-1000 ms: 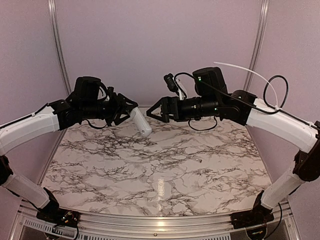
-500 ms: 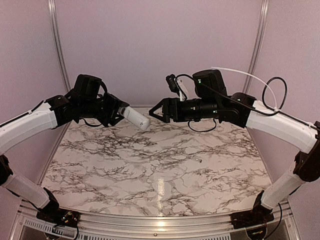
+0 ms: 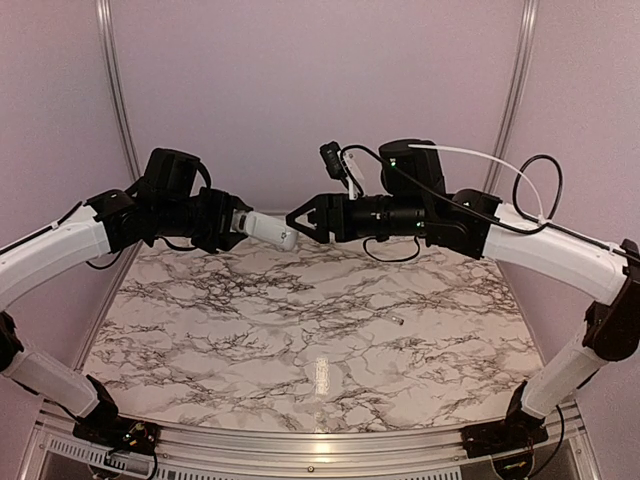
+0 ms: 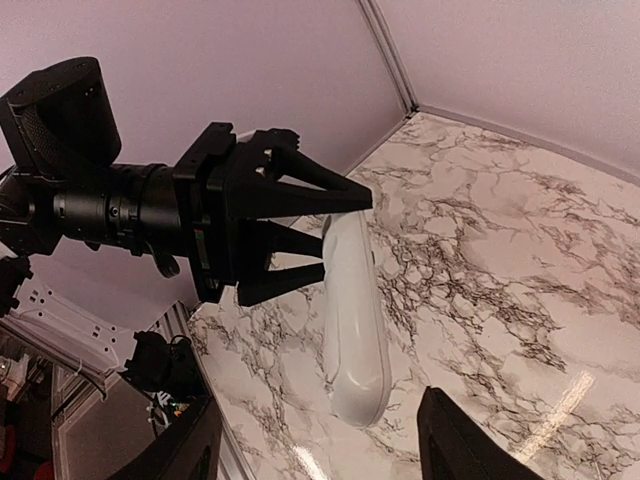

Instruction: Unload the batteries from the remote control

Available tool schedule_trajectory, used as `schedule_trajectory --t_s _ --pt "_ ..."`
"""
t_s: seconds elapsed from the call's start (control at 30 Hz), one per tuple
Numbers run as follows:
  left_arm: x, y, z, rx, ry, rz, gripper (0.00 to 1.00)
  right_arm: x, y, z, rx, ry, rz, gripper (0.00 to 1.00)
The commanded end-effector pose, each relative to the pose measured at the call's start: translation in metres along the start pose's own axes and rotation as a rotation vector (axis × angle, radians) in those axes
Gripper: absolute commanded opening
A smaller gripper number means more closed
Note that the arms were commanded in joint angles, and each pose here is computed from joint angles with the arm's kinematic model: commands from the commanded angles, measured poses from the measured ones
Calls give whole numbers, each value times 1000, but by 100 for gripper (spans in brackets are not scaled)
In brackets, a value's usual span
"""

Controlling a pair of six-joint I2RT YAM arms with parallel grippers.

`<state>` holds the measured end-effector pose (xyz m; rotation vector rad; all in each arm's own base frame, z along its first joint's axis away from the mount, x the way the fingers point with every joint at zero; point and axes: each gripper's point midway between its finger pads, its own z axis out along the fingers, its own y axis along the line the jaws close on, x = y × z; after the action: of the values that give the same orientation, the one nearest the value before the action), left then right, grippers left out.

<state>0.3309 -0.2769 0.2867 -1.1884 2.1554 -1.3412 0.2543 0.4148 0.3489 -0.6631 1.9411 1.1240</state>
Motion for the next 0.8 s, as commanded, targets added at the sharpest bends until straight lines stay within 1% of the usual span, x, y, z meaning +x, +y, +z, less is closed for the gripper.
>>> schedule_trajectory --t_s 0.0,0.2,0.43,0.63,0.77 --pt "4 -11 -17 33 11 -49 19 0 5 17 -22 3 -32 65" --pt "5 -9 -20 46 20 -68 19 2 5 29 -17 8 -51 61" --pt "5 -8 -25 64 25 -88 19 -5 8 33 -33 -21 -66 44" --pt "7 -10 -23 78 36 -98 18 -6 12 38 -56 -21 -75 36" --pt "7 -12 -23 88 40 -101 18 -5 12 41 -61 -18 -74 34"
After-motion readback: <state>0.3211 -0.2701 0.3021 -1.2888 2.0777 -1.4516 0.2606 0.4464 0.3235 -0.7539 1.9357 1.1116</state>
